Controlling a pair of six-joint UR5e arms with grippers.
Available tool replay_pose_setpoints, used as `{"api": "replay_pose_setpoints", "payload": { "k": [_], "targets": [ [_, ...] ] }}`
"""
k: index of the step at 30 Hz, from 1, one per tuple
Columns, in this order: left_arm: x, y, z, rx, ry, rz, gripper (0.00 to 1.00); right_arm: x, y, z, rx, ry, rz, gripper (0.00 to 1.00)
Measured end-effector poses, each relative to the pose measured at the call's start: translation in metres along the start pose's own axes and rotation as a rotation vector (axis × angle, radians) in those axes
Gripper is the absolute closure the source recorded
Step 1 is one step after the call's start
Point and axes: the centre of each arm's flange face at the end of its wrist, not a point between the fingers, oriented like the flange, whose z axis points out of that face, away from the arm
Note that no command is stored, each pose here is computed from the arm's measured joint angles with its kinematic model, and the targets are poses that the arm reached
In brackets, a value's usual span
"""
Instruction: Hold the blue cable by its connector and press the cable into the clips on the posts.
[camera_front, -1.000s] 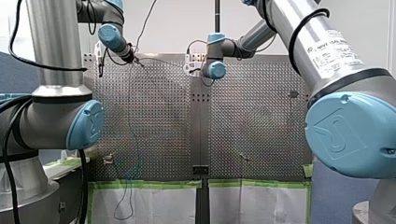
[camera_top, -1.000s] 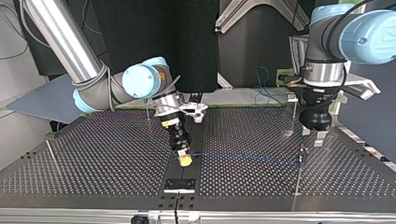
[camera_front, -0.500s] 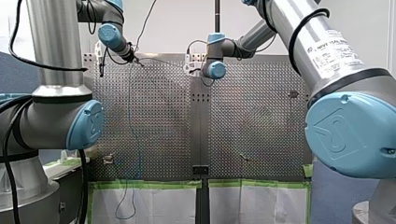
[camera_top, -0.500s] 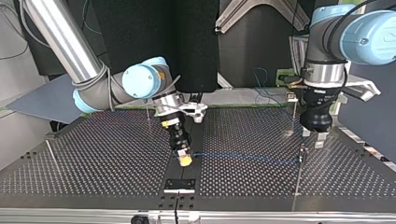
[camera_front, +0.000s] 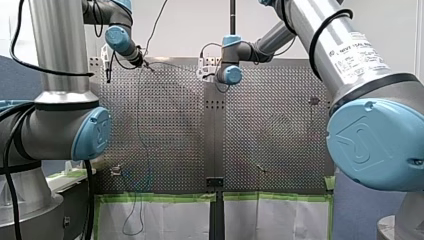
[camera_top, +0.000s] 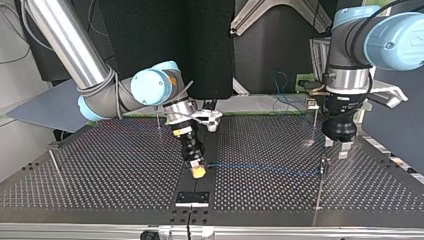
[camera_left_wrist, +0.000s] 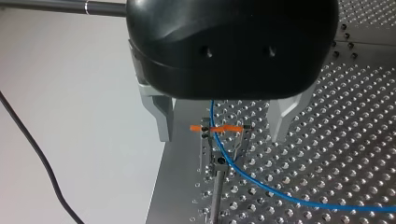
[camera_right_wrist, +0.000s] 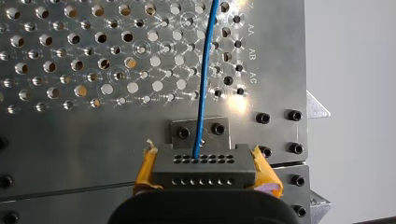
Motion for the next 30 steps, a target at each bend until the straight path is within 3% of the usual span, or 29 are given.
{"api": "replay_pose_setpoints", "payload": {
  "k": [8,15,21,30],
  "targets": [
    [0.001,-0.005,-0.001,0.023,0.002,0.009,0.00,0.000,0.000,0.000,0.000,-0.001,-0.001,1.00],
    [0.002,-0.017,-0.003,0.099,0.007,0.054,0.00,0.000,0.001,0.000,-0.003,-0.004,0.001,1.00],
    [0.003,-0.027,-0.005,0.162,0.007,0.052,0.00,-0.001,0.001,0.000,-0.003,-0.005,0.001,1.00],
    [-0.002,-0.032,-0.002,0.171,-0.025,0.041,0.00,0.007,0.014,0.005,-0.007,0.008,0.018,1.00]
  ]
}}
